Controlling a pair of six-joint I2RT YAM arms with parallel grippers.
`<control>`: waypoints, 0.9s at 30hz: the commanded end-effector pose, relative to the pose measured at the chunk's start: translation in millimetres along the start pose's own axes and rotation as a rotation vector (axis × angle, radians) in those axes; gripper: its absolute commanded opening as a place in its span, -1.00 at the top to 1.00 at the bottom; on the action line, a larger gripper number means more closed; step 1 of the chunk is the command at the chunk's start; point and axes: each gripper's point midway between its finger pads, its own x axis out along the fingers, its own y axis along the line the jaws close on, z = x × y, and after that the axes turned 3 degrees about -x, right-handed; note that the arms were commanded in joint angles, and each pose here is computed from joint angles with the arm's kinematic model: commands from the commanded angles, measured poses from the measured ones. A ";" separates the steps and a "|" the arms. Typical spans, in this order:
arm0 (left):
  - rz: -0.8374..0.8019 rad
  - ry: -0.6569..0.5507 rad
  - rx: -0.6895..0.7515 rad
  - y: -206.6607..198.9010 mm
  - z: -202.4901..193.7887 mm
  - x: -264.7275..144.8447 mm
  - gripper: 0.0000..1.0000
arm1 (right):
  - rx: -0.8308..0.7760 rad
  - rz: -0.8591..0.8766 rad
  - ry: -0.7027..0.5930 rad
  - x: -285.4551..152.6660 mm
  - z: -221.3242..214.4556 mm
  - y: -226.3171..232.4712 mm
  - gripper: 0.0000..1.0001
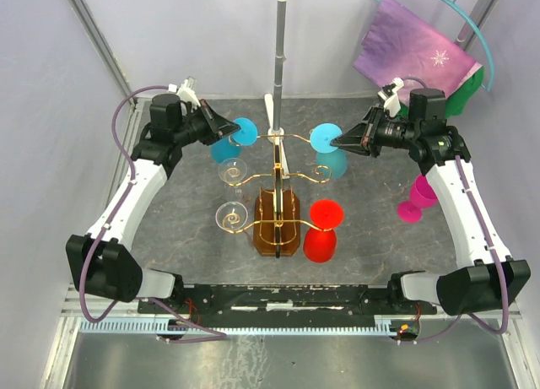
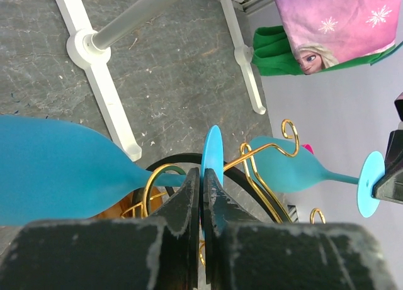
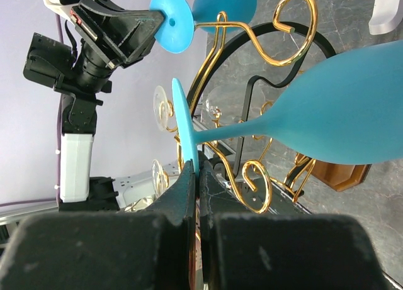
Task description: Take the wine glass off the wine glass rack
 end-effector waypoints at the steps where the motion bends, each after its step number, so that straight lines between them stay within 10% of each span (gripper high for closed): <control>1: -0.006 -0.051 0.062 -3.9 15.7 -12.7 0.95 | -0.049 0.031 -0.014 -6.6 -0.4 9.9 0.99; 27: -0.237 -0.054 -0.157 -12.2 -10.3 -31.2 0.95 | -0.036 -0.009 0.005 -5.9 -7.6 -3.5 0.99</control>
